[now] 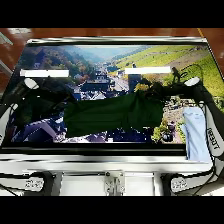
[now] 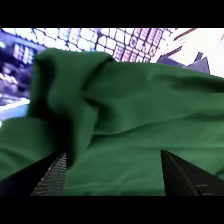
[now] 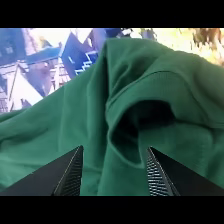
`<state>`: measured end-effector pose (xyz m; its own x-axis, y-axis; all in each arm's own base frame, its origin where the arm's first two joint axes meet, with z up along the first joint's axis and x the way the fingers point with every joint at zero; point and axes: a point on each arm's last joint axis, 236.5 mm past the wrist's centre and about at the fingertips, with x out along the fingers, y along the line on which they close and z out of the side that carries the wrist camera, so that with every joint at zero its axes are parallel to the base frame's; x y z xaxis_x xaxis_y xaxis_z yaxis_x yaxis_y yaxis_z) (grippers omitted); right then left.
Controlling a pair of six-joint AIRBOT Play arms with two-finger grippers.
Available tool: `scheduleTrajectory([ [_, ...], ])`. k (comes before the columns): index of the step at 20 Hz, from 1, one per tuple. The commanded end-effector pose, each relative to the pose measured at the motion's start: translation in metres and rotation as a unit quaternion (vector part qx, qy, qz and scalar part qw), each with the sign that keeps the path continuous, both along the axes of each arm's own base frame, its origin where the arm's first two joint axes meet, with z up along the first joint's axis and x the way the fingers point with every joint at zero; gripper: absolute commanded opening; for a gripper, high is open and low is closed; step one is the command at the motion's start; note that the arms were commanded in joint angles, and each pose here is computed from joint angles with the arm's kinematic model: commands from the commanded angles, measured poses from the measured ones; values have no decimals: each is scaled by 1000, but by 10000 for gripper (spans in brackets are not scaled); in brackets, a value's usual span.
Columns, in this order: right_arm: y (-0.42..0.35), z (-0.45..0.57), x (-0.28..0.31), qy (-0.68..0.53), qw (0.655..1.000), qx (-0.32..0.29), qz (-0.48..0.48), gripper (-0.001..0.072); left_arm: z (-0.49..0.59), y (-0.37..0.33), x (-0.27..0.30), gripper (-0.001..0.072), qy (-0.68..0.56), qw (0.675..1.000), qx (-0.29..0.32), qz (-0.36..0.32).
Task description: Fold the shirts.
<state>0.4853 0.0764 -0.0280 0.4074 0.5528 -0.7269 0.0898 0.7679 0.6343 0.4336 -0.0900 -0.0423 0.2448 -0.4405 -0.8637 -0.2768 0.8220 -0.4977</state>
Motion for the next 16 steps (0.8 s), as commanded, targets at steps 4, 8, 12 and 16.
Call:
scheduleTrajectory([
  [4, -113, 16, -80, 88, 989, -120, 27, 518, 22, 87, -98, 663, 97, 992, 53, -67],
  [8, -136, 11, -109, 135, 988, -68, -4, 605, -22, 62, -173, 672, 137, 989, -1, -50],
  [12, -122, 9, -103, 125, 992, -23, -20, 628, -59, 22, -183, 674, 117, 991, -63, -21],
  [16, -120, 6, -99, 124, 992, -13, -25, 628, -68, 3, -172, 674, 88, 994, -56, -42],
])
